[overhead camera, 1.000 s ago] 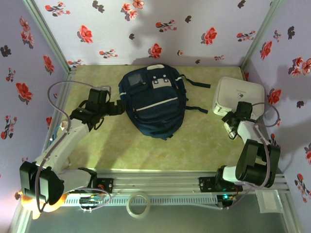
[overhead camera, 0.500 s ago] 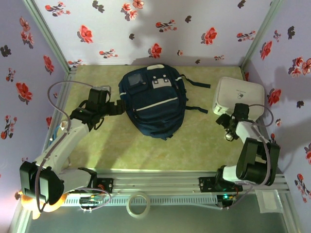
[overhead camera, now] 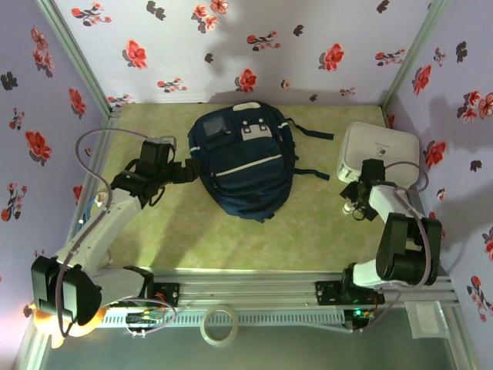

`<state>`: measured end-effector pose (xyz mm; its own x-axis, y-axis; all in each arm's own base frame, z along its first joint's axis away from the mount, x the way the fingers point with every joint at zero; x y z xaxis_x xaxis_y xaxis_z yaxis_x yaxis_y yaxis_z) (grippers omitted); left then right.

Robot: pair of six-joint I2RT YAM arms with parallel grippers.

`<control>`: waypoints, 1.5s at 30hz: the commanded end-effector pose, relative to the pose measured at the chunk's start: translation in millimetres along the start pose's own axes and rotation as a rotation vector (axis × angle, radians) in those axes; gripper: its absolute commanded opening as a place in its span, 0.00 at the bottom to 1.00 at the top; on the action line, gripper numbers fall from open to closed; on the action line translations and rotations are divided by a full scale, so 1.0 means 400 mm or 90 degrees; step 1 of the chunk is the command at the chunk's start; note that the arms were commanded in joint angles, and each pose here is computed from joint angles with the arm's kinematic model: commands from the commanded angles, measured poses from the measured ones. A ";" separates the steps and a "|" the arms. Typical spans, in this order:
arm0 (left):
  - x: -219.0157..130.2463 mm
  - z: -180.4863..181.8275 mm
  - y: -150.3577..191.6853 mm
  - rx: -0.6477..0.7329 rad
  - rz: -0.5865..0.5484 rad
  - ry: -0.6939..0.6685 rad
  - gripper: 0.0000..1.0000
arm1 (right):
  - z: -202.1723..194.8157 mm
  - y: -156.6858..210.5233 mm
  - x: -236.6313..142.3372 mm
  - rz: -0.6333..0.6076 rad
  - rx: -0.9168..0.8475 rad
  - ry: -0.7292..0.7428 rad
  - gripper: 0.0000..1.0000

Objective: Pack the student bag

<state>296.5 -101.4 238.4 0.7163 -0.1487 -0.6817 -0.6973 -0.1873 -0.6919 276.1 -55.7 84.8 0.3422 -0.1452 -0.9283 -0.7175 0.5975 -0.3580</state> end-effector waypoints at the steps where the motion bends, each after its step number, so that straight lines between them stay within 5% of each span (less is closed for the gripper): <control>1: 0.004 0.002 -0.006 0.011 0.001 0.001 1.00 | -0.004 -0.028 0.012 -0.008 0.048 0.037 0.79; 14: 0.009 0.002 0.000 0.023 0.009 -0.001 1.00 | -0.017 -0.015 0.017 -0.005 0.074 0.055 0.42; 25: 0.021 0.001 0.002 0.023 0.020 -0.003 1.00 | -0.013 -0.001 0.034 0.022 0.065 0.050 0.40; 33: 0.025 -0.004 0.002 0.025 0.026 0.003 1.00 | -0.005 -0.003 0.010 0.009 0.065 0.026 0.27; 45: 0.038 -0.122 0.016 0.091 0.074 0.113 1.00 | 0.163 0.054 -0.127 -0.011 0.023 -0.243 0.27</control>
<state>303.4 -131.1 224.8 0.6344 -0.2603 -0.7279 -0.7669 -0.0939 -0.6349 281.2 -1.7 122.7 0.5144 0.0528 -0.8559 -0.6906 0.6172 -0.3770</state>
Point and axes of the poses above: each hand's point on the last joint's axis, 136 mm out from that joint toward the fingers, its own x axis out along the fingers, its own z axis along the line the jaws close on, y = z × x, the point moved 5 cm from there along -x, back along the fingers, and after that the axes turned 7 degrees about -x, right-handed, at the moved point
